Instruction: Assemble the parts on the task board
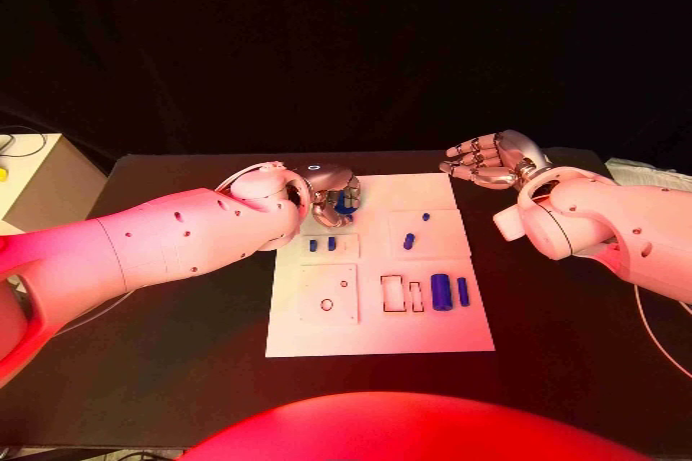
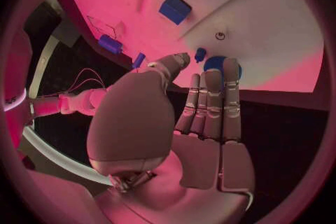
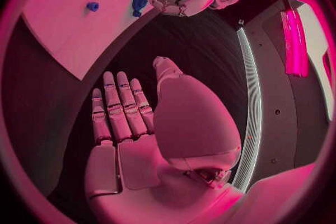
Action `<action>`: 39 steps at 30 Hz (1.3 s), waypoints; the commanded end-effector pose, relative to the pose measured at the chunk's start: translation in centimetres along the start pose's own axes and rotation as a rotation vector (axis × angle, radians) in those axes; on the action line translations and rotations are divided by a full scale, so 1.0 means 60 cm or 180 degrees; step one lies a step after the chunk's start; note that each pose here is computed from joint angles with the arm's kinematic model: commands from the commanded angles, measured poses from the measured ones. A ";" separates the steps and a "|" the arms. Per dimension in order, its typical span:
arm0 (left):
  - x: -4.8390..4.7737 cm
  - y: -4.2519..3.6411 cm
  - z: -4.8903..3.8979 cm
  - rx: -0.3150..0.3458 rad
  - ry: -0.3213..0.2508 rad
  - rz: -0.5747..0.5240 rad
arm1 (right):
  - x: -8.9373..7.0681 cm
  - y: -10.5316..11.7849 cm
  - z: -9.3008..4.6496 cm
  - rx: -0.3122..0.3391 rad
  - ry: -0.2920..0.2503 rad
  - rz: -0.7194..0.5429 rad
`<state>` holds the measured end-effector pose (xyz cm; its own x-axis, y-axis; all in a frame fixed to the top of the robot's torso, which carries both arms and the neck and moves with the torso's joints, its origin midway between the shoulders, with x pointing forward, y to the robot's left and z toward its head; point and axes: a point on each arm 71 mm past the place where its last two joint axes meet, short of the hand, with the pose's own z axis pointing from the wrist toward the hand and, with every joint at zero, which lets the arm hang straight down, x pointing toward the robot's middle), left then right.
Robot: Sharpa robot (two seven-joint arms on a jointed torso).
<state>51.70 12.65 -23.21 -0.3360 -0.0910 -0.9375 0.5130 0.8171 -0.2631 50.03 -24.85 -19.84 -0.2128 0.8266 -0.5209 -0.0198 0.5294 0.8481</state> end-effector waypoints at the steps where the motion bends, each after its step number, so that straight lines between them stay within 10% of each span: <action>1: 0.006 -0.004 0.002 0.0006 0.0131 0.0090 | 0.003 0.002 -0.001 -0.0040 0.0047 -0.0013; 39: 0.020 -0.004 0.004 0.0022 0.0323 0.0069 | 0.004 0.003 -0.001 -0.0045 0.0062 -0.0012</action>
<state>51.45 12.36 -24.26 -0.3906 -0.0205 -0.9203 0.5205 0.8197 -0.2392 49.99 -24.77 -19.81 -0.2159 0.8265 -0.5199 -0.0208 0.5284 0.8487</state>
